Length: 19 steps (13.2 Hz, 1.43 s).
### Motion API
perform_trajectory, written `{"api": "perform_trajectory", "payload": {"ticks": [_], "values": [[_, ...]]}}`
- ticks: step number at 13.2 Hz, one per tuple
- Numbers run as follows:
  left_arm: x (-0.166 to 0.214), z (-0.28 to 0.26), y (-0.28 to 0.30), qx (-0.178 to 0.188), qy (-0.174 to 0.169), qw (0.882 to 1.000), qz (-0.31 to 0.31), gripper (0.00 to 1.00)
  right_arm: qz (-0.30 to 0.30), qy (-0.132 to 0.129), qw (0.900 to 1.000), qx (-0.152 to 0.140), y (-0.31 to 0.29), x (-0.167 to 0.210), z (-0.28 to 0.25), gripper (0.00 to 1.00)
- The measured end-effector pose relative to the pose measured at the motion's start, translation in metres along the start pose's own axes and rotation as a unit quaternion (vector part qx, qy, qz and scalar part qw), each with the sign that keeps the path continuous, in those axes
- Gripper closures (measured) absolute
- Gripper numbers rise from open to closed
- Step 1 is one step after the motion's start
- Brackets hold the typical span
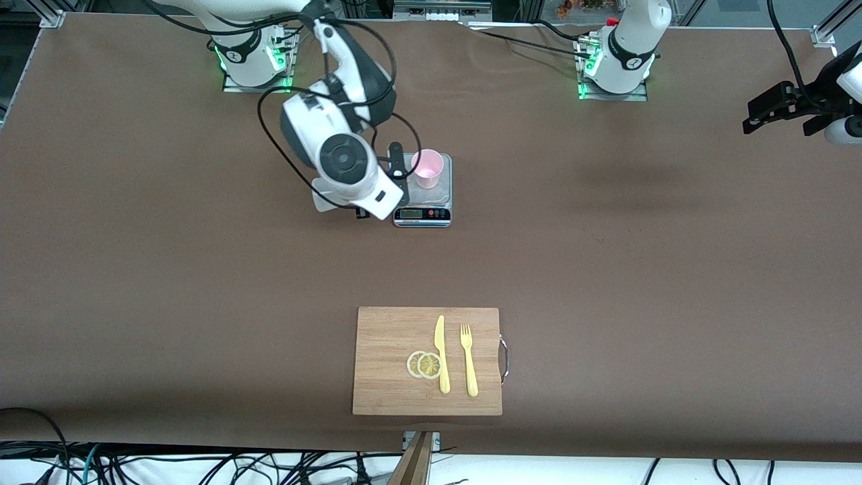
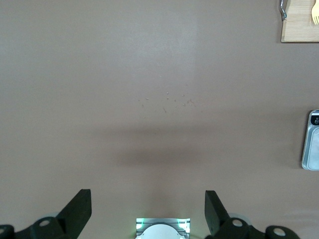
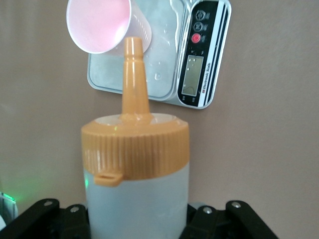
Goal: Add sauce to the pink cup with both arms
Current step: 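Turn the bottle upright and carry it back with the right gripper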
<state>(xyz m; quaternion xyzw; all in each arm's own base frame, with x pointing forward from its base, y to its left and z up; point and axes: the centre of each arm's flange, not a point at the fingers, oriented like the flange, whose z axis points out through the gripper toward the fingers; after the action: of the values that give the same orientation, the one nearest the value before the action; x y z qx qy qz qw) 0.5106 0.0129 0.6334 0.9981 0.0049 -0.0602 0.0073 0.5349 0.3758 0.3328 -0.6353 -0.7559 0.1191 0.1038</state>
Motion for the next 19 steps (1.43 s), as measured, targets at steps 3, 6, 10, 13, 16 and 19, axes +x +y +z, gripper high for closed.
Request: {"api": "perform_trajectory", "payload": {"ticks": [3, 6, 10, 13, 16, 19], "values": [[0.0, 0.0, 0.0, 0.0, 0.0, 1.0, 0.0, 0.0, -0.025, 0.064, 0.998, 0.006, 0.019, -0.051, -0.014, 0.78], [0.0, 0.0, 0.0, 0.0, 0.0, 1.0, 0.0, 0.0, -0.056, 0.131, 0.99, 0.005, 0.038, -0.11, -0.017, 0.78], [0.0, 0.0, 0.0, 0.0, 0.0, 1.0, 0.0, 0.0, -0.09, 0.216, 0.972, -0.002, 0.055, -0.197, -0.003, 0.78], [0.0, 0.0, 0.0, 0.0, 0.0, 1.0, 0.0, 0.0, -0.111, 0.278, 0.954, 0.003, 0.058, -0.246, 0.016, 0.78], [0.0, 0.0, 0.0, 0.0, 0.0, 1.0, 0.0, 0.0, -0.124, 0.342, 0.931, 0.007, 0.059, -0.29, 0.04, 0.78], [0.0, 0.0, 0.0, 0.0, 0.0, 1.0, 0.0, 0.0, -0.133, 0.399, 0.907, 0.014, 0.053, -0.343, 0.072, 0.78]]}}
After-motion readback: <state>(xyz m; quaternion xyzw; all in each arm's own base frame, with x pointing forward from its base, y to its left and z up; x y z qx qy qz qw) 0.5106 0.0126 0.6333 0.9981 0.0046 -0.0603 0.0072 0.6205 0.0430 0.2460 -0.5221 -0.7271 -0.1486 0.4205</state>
